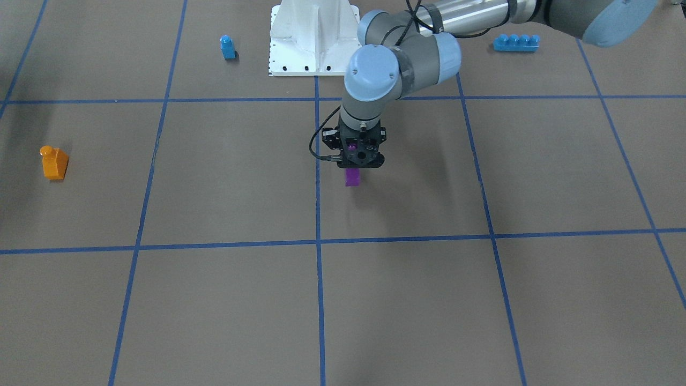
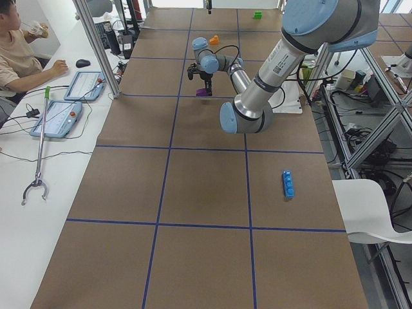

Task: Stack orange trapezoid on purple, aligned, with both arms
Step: 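Carry the purple block with the left gripper to the table centre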

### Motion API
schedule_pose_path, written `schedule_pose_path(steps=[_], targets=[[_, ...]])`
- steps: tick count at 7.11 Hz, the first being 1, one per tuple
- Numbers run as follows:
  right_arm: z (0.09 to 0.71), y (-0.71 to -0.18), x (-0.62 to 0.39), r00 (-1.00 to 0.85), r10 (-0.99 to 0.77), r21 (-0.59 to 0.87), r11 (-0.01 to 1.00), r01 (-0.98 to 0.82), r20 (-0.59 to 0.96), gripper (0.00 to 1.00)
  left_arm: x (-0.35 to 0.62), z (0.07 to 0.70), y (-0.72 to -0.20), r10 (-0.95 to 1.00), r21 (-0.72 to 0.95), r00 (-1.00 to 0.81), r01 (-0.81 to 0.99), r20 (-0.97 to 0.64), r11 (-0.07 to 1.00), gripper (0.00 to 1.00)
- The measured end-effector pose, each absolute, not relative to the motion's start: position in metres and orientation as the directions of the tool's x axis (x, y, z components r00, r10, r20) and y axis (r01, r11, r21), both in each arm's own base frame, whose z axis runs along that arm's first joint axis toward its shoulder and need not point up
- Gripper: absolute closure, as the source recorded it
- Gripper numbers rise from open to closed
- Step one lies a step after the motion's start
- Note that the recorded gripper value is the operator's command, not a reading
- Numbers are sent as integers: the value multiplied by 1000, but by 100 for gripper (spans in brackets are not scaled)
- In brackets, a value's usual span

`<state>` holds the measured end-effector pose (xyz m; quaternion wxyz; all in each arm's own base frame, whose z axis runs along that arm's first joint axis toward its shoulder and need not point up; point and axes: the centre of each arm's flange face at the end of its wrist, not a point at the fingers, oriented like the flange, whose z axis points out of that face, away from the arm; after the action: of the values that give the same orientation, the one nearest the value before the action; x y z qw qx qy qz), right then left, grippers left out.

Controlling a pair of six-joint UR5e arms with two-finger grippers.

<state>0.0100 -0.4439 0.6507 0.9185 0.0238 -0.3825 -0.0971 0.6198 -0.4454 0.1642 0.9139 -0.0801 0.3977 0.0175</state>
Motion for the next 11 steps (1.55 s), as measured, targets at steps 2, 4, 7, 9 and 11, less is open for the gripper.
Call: schedule_pose_path(steps=[2,4,7,9,11], targets=[[651,-444,6,687,-203,118,978,169,697,0,636,164,-451,-30,-126,687,-89,-726,988,100],[651,-444,4,686,-207,118,978,175,697,0,646,161,-453,-24,-120,689,-91,-724,989,100],[651,-444,2,686,-209,117,977,178,697,0,651,162,-450,-14,-115,690,-101,-724,988,100],[651,-444,1,685,-211,118,976,181,697,0,652,163,-450,-13,-116,692,-102,-722,988,100],[651,-444,0,685,-213,119,976,183,697,0,652,166,-451,-13,-117,694,-102,-720,988,100]])
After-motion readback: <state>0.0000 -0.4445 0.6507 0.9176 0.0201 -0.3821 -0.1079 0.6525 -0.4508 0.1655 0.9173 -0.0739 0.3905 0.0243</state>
